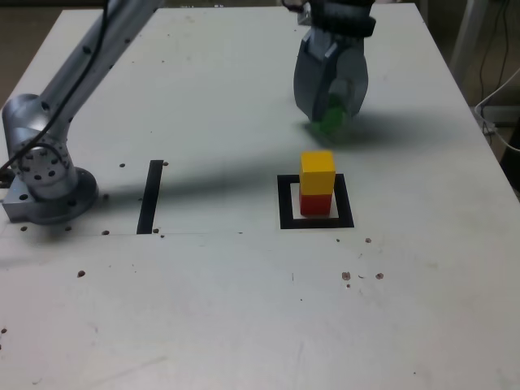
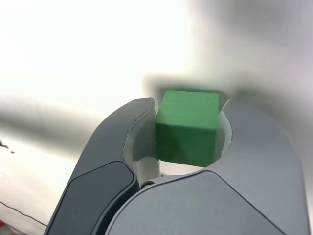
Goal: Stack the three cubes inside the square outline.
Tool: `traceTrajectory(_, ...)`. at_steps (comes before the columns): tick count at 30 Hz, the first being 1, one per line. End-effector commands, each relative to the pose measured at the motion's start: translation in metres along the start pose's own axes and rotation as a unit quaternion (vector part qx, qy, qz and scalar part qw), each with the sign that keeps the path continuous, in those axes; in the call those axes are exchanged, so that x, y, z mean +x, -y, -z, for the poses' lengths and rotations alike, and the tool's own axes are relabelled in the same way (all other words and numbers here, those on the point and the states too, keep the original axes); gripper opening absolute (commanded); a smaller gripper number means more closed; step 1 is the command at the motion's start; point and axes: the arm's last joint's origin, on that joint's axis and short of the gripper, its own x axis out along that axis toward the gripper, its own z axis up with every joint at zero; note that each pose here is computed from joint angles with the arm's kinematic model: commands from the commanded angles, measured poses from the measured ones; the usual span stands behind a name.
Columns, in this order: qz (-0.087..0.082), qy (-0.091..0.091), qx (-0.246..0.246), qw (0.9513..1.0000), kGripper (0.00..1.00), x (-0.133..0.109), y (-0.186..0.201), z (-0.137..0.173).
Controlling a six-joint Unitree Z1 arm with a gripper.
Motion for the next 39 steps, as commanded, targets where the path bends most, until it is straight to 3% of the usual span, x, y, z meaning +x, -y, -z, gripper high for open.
traceTrajectory(1, -0.004, -0.001, 0.013, 0.9999, 0.28, -0.017, 0.012, 0.019)
traceTrajectory(8, -0.007, 0.011, 0.049, 0.9987, 0.28, -0.040, 0.044, 0.058)
traceTrajectory(16, -0.009, 0.010, 0.085, 0.9963, 0.28, -0.047, 0.086, 0.090)
traceTrajectory(27, -0.019, -0.001, 0.124, 0.9920, 0.28, -0.039, 0.141, 0.108)
traceTrajectory(39, -0.027, -0.013, 0.136, 0.9902, 0.28, -0.030, 0.162, 0.114)
